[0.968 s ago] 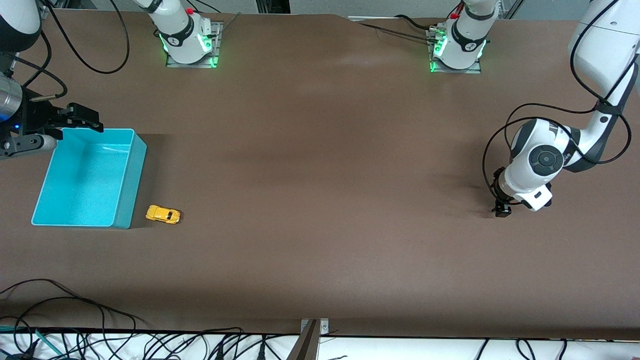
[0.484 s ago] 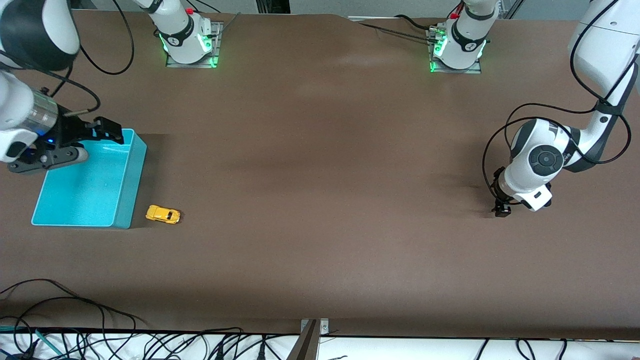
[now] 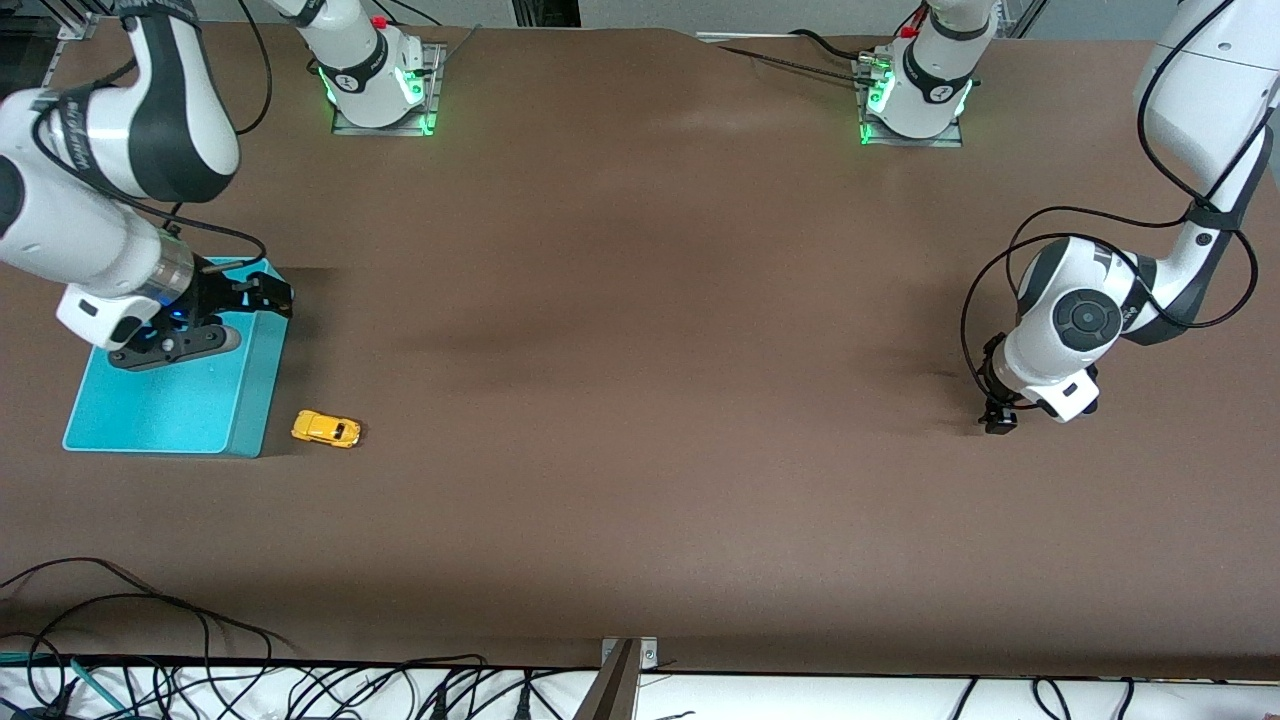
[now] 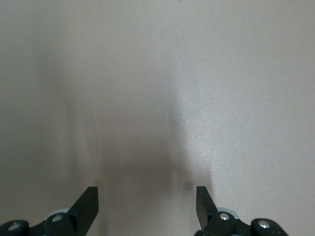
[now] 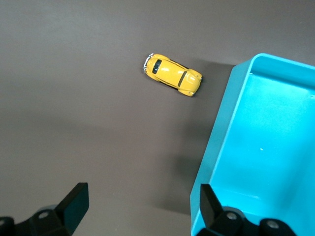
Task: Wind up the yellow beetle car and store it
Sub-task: 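Reach the right gripper to the car while the left gripper withdraws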
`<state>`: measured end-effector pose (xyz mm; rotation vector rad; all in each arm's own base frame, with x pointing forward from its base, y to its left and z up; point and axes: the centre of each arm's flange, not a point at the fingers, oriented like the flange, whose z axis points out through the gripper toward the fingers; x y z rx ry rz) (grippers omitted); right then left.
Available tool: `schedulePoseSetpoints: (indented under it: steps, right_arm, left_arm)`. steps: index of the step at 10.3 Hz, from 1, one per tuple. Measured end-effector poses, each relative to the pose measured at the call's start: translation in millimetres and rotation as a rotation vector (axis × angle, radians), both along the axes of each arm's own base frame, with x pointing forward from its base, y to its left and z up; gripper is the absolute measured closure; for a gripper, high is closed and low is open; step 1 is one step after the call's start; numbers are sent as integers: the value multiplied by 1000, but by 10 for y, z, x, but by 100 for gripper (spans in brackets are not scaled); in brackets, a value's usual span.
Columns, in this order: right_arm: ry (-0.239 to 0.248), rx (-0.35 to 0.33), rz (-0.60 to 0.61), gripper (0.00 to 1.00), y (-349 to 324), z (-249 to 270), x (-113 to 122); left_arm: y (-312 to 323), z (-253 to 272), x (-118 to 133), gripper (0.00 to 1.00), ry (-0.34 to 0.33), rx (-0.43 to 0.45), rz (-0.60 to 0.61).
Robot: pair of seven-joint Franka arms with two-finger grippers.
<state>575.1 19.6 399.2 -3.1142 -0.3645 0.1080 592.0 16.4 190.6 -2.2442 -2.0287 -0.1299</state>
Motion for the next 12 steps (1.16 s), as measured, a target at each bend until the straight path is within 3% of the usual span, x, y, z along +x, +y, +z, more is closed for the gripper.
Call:
schedulePoseSetpoints:
  steps: [2, 5, 6, 9, 12]
  right_arm:
    - [-9, -3, 13, 0, -10, -394, -104]
    - [26, 0, 149, 0, -3, -746, -120]
    - [23, 3, 227, 0, 33, -808, -104]
    - [-22, 28, 647, 0, 115, -913, -24]
    - [-55, 125, 898, 0, -77, -1135, 94]
  left_arm:
    - [0, 0, 0, 11, 0, 0, 0]
    - [-11, 7, 3, 13, 6, -1, -56]
    - [-18, 32, 14, 13, 7, -3, -95]
    - [41, 356, 60, 13, 17, -57, -295]
    - [348, 874, 44, 6, 30, -103, -524]
